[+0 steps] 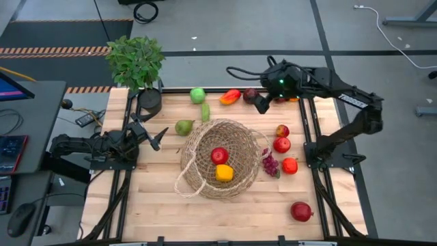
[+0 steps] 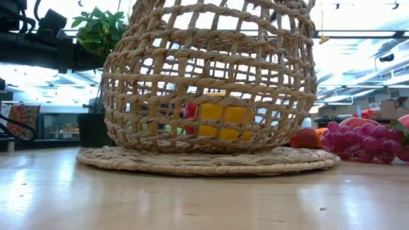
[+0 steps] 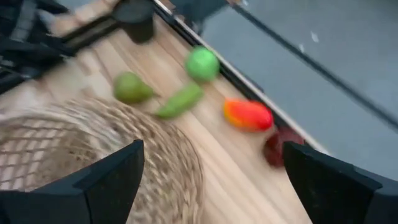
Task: Build produce basket
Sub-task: Put the red apple into the woven basket
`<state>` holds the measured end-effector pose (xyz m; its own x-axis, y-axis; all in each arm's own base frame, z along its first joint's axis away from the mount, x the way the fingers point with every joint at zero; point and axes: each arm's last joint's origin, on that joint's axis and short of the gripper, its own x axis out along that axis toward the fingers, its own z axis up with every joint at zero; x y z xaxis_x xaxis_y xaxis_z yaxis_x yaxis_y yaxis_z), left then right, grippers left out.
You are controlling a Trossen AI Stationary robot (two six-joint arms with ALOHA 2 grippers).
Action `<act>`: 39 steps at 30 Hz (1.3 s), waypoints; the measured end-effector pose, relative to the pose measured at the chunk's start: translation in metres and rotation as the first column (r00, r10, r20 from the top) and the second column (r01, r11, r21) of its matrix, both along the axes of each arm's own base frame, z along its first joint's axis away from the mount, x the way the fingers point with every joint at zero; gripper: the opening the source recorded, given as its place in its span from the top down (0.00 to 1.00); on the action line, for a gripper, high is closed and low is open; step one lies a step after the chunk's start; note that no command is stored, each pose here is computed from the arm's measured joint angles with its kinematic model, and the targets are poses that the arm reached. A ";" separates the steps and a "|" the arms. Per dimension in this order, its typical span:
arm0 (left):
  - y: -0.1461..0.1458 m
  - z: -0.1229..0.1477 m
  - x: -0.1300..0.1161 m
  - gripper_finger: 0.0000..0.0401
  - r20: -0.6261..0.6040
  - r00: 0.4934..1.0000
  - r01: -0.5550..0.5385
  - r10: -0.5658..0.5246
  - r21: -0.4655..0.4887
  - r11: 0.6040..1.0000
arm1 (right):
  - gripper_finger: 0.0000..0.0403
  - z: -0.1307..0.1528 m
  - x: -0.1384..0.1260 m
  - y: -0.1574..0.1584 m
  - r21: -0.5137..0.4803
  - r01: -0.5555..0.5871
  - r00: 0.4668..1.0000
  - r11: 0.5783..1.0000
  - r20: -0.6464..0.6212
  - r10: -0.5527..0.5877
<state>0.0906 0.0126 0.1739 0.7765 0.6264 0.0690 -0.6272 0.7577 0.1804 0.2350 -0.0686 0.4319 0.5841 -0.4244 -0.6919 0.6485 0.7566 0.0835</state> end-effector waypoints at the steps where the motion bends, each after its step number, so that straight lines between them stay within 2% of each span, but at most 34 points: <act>1: 0.000 0.000 0.000 0.03 0.000 1.000 0.000 0.000 0.000 1.000 | 0.05 -0.010 -0.004 -0.003 0.027 0.034 0.999 0.999 -0.015 -0.034; 6: 0.000 0.000 0.000 0.03 -0.001 1.000 0.000 0.000 0.000 1.000 | 0.05 -0.061 -0.025 -0.014 0.204 0.202 0.977 0.958 -0.109 -0.183; 12: 0.000 0.000 0.000 0.03 0.000 1.000 0.000 0.000 0.000 1.000 | 0.05 -0.113 -0.048 -0.024 0.376 0.359 0.930 0.854 -0.224 -0.292; 22: 0.000 0.000 0.000 0.03 -0.001 1.000 0.000 0.000 0.000 1.000 | 0.05 -0.182 -0.080 -0.035 0.481 0.548 0.829 0.685 -0.424 -0.366; 32: 0.000 0.000 0.000 0.03 -0.001 1.000 0.000 0.000 0.000 1.000 | 0.05 -0.225 -0.091 -0.050 0.477 0.608 0.779 0.635 -0.516 -0.358; 36: 0.000 0.000 0.000 0.03 -0.001 1.000 0.000 0.000 0.000 1.000 | 0.05 -0.236 -0.092 -0.055 0.477 0.611 0.775 0.632 -0.522 -0.355; 39: 0.000 0.000 0.000 0.03 0.000 1.000 0.000 0.000 0.000 1.000 | 0.05 -0.244 -0.092 -0.058 0.491 0.620 0.771 0.612 -0.529 -0.355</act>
